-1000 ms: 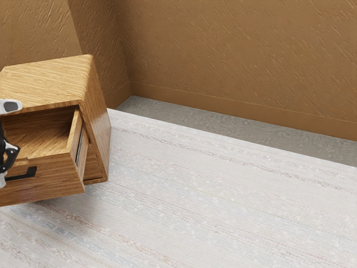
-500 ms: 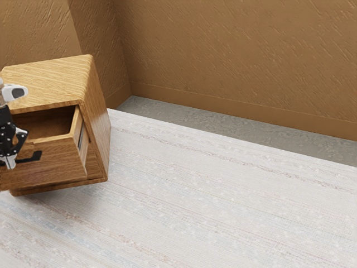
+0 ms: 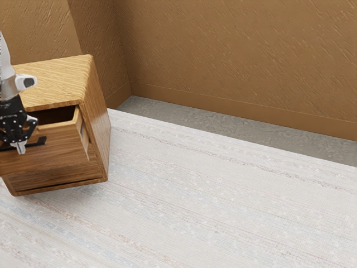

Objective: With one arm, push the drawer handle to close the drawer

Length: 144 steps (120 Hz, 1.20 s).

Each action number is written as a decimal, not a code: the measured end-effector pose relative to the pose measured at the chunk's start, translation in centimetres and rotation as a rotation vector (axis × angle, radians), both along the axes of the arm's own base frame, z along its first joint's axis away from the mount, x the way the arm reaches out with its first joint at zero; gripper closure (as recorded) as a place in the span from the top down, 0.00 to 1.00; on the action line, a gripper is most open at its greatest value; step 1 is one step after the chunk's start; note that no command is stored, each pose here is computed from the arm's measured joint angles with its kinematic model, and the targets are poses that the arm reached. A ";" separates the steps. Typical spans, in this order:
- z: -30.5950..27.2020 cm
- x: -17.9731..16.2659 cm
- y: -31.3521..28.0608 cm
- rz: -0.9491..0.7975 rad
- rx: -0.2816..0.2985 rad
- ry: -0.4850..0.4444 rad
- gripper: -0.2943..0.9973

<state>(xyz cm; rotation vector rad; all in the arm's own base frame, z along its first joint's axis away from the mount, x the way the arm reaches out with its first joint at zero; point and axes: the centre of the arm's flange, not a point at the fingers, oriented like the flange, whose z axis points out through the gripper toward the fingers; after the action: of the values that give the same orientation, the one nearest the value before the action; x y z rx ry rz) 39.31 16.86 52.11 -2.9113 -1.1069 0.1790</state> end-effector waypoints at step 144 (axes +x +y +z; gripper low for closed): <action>0.2 7.3 3.9 0.038 0.058 -0.036 0.16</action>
<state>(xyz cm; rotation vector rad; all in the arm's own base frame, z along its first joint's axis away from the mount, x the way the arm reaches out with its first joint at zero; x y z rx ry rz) 46.65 20.75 52.31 -2.8552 -1.1527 0.0945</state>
